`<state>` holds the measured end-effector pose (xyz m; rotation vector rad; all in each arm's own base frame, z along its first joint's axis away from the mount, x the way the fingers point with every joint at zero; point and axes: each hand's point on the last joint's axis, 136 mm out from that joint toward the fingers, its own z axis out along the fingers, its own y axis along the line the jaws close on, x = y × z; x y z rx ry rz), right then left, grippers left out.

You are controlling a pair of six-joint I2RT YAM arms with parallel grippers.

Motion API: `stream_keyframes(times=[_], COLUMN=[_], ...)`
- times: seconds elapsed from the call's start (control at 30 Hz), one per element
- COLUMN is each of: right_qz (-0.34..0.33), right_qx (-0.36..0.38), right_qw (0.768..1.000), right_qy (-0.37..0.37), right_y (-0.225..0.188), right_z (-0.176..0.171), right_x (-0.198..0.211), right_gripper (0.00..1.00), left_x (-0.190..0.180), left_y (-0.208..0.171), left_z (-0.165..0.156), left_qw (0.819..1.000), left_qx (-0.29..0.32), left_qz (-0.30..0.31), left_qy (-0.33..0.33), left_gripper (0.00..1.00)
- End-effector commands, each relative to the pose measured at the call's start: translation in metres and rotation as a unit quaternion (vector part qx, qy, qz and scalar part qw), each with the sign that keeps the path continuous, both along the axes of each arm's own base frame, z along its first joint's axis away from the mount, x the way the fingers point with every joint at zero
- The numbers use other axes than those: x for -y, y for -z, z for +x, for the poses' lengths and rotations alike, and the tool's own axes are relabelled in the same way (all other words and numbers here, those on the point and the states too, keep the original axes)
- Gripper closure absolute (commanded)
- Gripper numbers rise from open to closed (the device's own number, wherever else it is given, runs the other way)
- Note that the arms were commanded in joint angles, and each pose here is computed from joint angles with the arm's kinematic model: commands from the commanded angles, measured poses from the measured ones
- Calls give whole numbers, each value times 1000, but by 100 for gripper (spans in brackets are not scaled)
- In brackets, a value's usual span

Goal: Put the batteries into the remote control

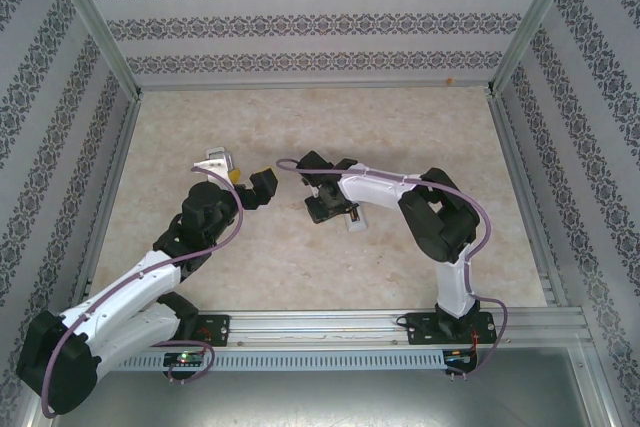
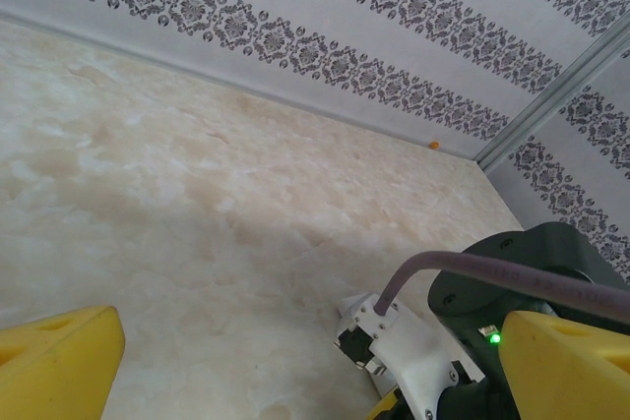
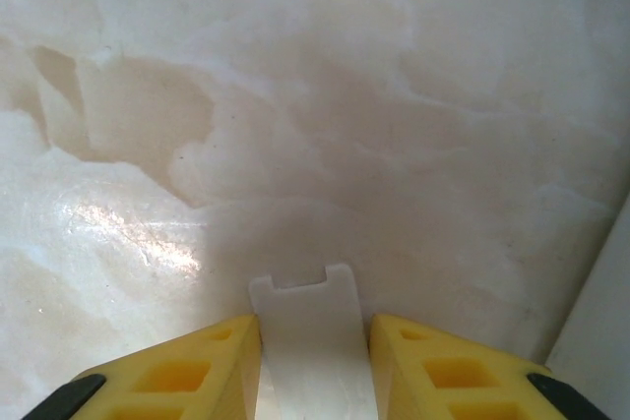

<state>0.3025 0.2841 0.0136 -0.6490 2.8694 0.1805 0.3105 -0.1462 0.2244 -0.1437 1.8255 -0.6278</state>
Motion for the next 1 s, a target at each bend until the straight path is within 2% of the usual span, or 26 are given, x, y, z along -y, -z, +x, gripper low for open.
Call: stream_keyframes(times=[0.0,0.4,0.67,0.97], right_qz=[-13,41,10,-27], right_qx=[-59,35,11,-10], right_qw=[998,998,1000,999], right_qy=[0,45,15,-16], right_y=[3,-56,-31,-5], right_z=[-23,3,-8,-9], right_x=[16,23,16,7], right_gripper=[65,66,54,55], left_x=[-2,-2,-1,-3], left_y=[-8,-3,-4,-1], left_z=[4,4,4,4], left_qw=[1000,1000,1000,1000], left_qx=[12,8,9,6], left_qz=[-16,-13,-16,-14], left_qy=[-4,-5,-4,-6], left_gripper=[2,2,2,2])
